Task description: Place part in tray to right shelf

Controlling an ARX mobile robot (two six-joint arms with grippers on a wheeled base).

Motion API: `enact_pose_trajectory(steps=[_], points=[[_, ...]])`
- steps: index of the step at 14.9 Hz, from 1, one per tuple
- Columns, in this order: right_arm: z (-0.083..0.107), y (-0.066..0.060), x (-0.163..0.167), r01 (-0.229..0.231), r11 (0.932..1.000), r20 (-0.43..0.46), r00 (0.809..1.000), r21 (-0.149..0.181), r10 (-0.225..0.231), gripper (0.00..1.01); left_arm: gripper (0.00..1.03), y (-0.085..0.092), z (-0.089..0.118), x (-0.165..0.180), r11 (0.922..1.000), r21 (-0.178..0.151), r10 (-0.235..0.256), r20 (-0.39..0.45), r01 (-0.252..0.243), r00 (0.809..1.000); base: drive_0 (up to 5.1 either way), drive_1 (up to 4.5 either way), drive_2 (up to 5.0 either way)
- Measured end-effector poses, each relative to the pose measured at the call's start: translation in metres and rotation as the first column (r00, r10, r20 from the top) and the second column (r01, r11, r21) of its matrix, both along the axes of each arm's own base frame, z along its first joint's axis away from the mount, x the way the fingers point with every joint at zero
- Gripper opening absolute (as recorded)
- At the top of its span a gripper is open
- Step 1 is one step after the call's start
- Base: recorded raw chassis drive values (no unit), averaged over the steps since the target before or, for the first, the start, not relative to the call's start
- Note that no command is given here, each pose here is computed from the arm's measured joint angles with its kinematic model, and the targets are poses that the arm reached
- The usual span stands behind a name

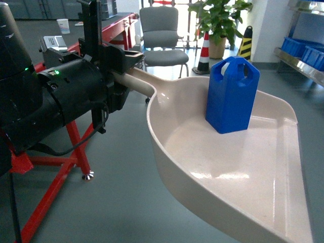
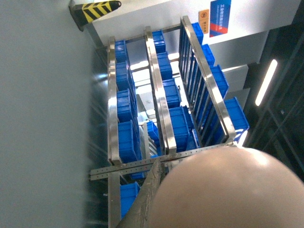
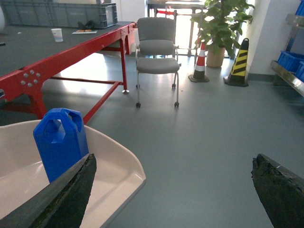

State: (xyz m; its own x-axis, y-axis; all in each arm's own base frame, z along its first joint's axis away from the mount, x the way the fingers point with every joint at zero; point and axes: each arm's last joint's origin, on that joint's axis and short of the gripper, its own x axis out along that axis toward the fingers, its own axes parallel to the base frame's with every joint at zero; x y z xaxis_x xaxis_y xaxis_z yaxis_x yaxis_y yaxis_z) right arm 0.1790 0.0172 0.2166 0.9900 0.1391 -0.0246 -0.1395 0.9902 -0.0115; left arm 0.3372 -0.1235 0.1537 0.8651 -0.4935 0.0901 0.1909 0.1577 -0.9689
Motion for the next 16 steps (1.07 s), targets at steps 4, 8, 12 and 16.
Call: enact_pose_trajectory(steps=[4, 8, 12, 16], points=[[0.0002, -0.0001, -0.0001, 0.001, 1.0, 0.002, 1.0, 0.0, -0.001, 0.98, 0.12, -0.0002, 0.0002, -0.0001, 1.0, -0.002, -0.003, 0.002, 0.003, 1.0, 0.0, 4.34, -4.3], [-0.0001, -0.0001, -0.0002, 0.0, 1.0, -0.002, 1.0, 0.0, 0.0, 0.98, 0.12, -0.0002, 0.0, -0.0001, 1.0, 0.0, -0.002, -0.001, 0.002, 1.0, 0.0, 4.36, -4.3], [0.0009, -0.0001, -0.0003, 0.001, 1.0, 0.008, 1.0, 0.001, -0.001, 0.98, 0.12, -0.0002, -0.0001, -0.0001, 1.0, 0.0, -0.002, -0.001, 0.002, 1.0, 0.2, 4.48, -4.2], [-0.0005, 0.0008, 0.0004, -0.005, 1.0, -0.003, 1.0, 0.0, 0.005, 0.98, 0.12, 0.0032, 0.0008, 0.0014, 0.9999, -0.003, 0.016, 0.005, -0.016, 1.0, -1.5, -1.46, -1.5]])
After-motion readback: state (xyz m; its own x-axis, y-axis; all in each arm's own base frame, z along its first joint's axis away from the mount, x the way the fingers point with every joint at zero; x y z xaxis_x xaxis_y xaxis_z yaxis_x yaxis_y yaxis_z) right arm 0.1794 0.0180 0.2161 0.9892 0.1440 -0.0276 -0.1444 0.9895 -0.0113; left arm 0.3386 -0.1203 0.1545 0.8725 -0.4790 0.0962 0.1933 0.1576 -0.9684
